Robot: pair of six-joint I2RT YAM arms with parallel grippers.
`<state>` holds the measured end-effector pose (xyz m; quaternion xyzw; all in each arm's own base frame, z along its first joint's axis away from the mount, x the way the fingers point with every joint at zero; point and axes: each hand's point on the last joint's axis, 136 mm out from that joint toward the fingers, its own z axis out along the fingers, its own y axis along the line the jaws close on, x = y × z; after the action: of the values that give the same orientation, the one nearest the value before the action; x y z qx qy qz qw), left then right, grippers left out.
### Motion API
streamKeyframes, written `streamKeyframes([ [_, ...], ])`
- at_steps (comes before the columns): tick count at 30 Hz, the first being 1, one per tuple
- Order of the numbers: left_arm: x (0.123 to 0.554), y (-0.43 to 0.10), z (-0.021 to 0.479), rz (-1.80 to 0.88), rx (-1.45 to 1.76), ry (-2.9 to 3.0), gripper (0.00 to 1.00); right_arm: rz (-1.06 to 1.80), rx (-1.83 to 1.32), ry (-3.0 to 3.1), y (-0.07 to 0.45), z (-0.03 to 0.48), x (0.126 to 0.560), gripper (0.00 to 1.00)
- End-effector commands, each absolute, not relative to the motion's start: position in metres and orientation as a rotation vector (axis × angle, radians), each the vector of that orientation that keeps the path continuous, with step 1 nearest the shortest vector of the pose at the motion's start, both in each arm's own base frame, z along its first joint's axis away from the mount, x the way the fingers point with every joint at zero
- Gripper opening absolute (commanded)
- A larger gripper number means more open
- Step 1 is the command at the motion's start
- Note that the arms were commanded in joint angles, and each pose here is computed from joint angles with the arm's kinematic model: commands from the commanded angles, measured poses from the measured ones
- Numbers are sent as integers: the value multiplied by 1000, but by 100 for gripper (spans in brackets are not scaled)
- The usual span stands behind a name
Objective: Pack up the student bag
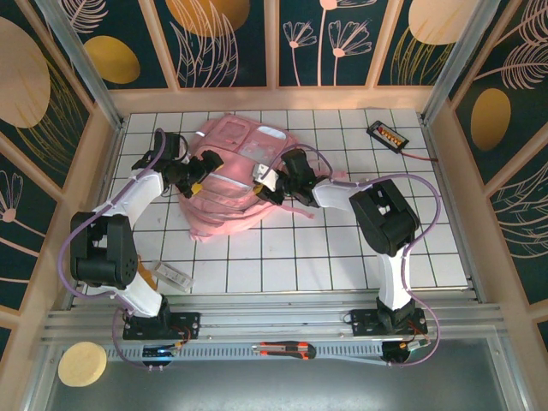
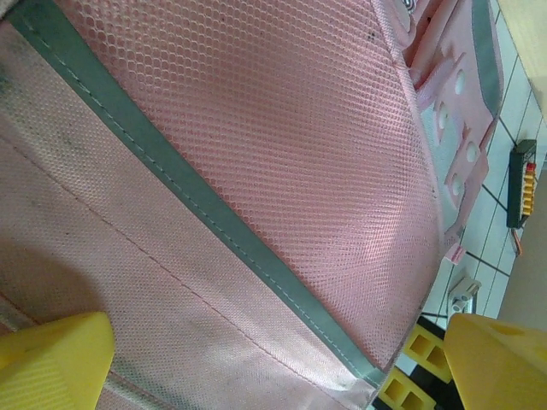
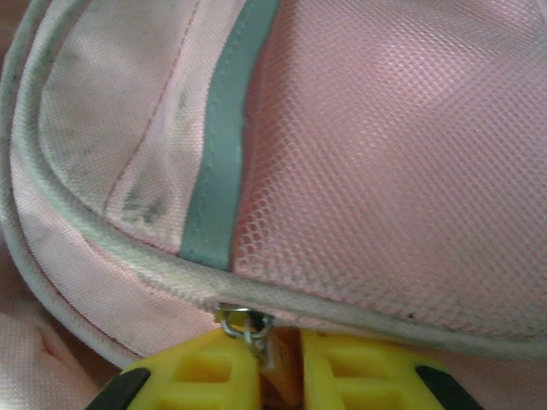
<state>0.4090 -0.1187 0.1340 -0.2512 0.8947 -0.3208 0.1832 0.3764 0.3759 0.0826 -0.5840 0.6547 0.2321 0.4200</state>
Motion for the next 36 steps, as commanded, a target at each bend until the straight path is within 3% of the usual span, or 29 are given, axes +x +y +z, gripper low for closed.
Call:
streamKeyframes([
  [1, 402, -118, 120, -916, -716, 2566, 99, 573, -1498, 1660, 377, 84, 366, 9],
  [4, 404, -119, 121, -923, -711, 2563, 99, 569, -1507, 1671, 376, 87, 365, 0],
  [10, 409, -115, 132, -888, -670, 2552, 99, 586, -1527, 1688, 370, 99, 353, 0],
  [21, 402, -71, 145, -502, -521, 2635, 99, 749, -1490, 1875, 353, 127, 325, 0],
  [28, 407, -88, 131, -693, -579, 2609, 98, 747, -1466, 2006, 334, 117, 317, 0],
  [36, 405, -105, 97, -864, -648, 2606, 80, 762, -1427, 2074, 327, 108, 315, 0],
])
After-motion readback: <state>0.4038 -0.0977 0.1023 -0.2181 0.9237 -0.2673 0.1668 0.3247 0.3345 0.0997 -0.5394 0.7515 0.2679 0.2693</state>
